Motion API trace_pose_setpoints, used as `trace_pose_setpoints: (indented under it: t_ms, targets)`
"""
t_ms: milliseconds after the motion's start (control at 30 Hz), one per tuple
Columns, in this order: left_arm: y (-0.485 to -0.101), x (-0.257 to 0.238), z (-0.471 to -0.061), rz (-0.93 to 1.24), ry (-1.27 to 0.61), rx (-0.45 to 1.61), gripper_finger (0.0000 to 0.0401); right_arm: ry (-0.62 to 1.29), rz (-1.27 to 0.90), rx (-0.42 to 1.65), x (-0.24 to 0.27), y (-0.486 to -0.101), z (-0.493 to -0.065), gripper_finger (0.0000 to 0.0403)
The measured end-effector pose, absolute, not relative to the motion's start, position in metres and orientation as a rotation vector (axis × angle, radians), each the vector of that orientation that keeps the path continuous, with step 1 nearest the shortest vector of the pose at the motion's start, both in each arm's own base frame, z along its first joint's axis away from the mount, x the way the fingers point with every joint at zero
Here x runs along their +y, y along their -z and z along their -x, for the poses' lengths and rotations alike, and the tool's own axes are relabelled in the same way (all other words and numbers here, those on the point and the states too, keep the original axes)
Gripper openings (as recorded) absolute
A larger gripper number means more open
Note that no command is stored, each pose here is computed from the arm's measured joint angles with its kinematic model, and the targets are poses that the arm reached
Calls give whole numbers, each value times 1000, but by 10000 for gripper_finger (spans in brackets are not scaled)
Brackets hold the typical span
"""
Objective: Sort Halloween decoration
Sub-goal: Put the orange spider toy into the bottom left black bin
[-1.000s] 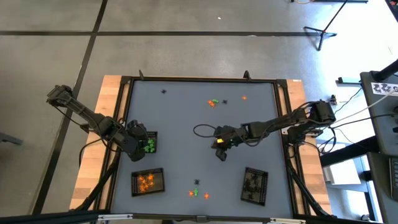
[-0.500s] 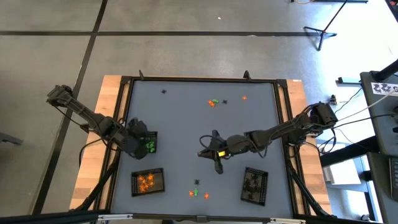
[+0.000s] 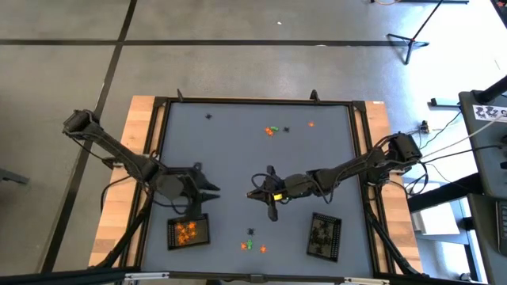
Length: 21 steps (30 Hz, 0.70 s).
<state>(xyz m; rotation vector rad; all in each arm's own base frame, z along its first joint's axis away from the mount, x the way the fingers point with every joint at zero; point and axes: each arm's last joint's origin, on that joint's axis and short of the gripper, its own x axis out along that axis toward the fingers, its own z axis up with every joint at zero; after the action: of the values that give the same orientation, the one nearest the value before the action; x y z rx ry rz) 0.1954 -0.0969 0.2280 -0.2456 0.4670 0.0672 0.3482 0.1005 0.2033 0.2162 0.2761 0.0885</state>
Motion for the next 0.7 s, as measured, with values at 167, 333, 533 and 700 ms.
trace_pose_setpoints:
  t_ms: [167, 333, 533, 700]
  targets:
    - [-214, -99, -212, 193, -56, 494, 107, -97, -221, 259, 102, -200, -351, 9]
    - [-207, -98, -227, 196, -28, 475, 107, -101, -222, 259, 102, -200, -351, 9]
    - [-203, -100, -243, 167, 35, 404, 107, -102, -223, 255, 102, -200, -351, 9]
    - [-196, -94, -252, 153, -6, 387, 107, -103, -223, 252, 102, -200, -351, 10]
